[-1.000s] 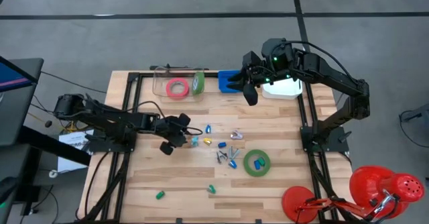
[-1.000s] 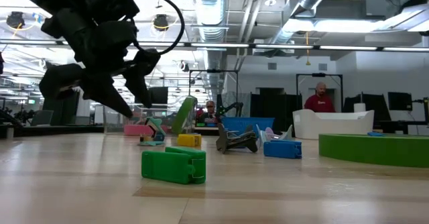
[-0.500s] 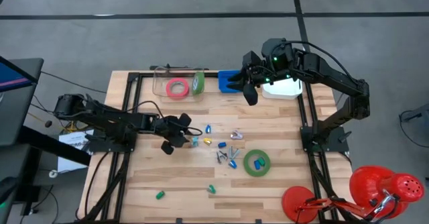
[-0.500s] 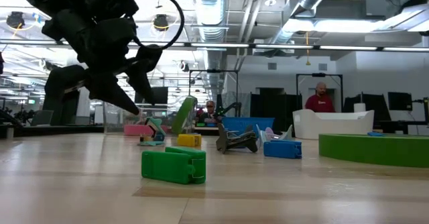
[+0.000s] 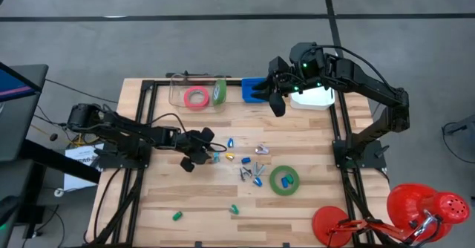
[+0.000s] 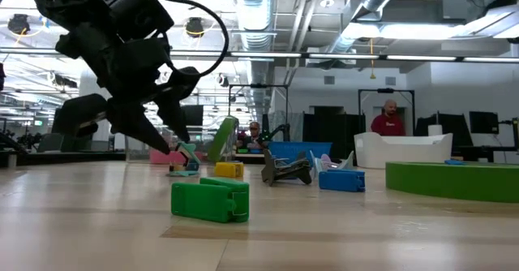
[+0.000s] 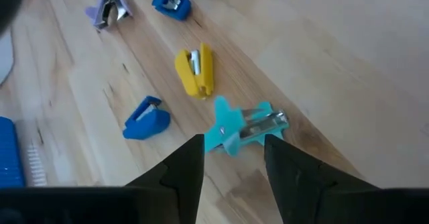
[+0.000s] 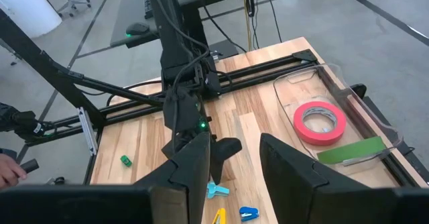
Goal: Pick and place Stapler, Stapler remover, tape
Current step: Put the light blue staple remover into the white bin
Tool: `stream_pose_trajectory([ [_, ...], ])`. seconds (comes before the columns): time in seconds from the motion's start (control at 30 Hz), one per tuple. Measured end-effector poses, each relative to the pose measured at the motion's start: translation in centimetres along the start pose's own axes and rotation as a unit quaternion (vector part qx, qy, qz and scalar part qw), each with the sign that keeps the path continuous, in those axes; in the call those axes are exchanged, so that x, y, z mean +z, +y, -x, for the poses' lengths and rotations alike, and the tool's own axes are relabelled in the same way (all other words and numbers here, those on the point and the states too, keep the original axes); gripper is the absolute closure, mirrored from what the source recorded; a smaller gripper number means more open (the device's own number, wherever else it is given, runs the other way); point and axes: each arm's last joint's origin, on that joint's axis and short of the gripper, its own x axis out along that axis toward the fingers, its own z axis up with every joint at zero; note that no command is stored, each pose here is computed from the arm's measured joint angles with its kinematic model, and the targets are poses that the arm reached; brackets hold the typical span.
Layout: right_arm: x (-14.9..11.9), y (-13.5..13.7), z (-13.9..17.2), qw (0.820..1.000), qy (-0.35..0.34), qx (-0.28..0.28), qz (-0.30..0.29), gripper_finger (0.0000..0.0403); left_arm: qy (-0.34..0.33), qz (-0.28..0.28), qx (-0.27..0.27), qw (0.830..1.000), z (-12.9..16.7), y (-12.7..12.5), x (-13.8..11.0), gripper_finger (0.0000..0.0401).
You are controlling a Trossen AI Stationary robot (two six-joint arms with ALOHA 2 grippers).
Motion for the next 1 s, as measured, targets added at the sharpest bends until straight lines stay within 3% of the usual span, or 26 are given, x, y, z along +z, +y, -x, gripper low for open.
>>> stream_pose_trajectory([
  [1.0, 0.00, 0.00, 0.00, 1.000, 0.000, 0.000, 0.000, 0.0278, -0.015, 0.002, -0.002, 1.000, 0.01, 0.08, 0.17, 0.0393],
])
